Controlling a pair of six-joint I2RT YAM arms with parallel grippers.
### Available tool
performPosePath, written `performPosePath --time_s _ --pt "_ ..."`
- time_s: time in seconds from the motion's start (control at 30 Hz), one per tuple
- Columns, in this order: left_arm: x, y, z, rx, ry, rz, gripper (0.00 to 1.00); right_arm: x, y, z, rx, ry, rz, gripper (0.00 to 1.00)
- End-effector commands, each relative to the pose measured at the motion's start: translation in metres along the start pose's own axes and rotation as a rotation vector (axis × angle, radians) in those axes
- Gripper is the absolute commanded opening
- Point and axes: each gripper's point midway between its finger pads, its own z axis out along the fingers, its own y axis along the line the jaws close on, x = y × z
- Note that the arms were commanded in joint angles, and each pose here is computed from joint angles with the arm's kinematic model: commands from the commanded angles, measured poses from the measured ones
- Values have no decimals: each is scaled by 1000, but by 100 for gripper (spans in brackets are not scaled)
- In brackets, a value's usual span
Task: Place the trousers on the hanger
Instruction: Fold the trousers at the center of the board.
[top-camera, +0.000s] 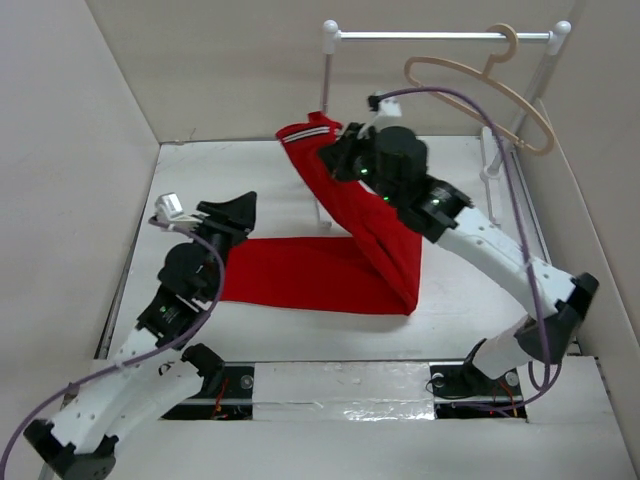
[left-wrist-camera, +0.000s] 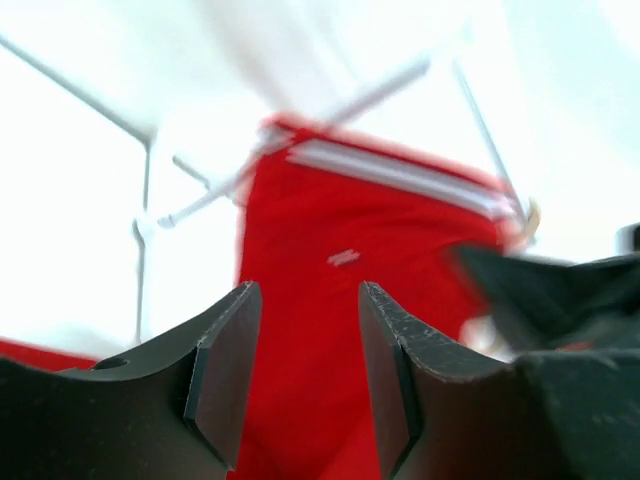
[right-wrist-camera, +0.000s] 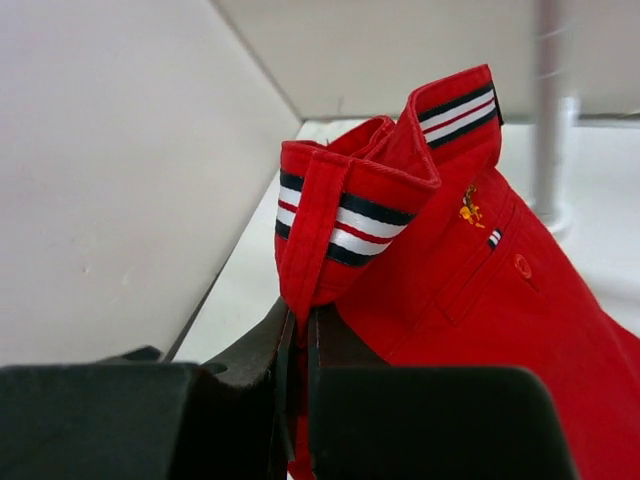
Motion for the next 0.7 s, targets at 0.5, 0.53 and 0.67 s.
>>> performPosePath --time_s 0.5,0.53,0.67 --pt "-78 20 -54 -105 -159 78 49 238 132 59 -248 259 -37 77" --pt "-71 24 -51 -111 -141 84 49 207 128 47 -245 210 -19 77" --pt "-28 38 -28 -114 -43 107 50 174 78 3 -172 139 -2 57"
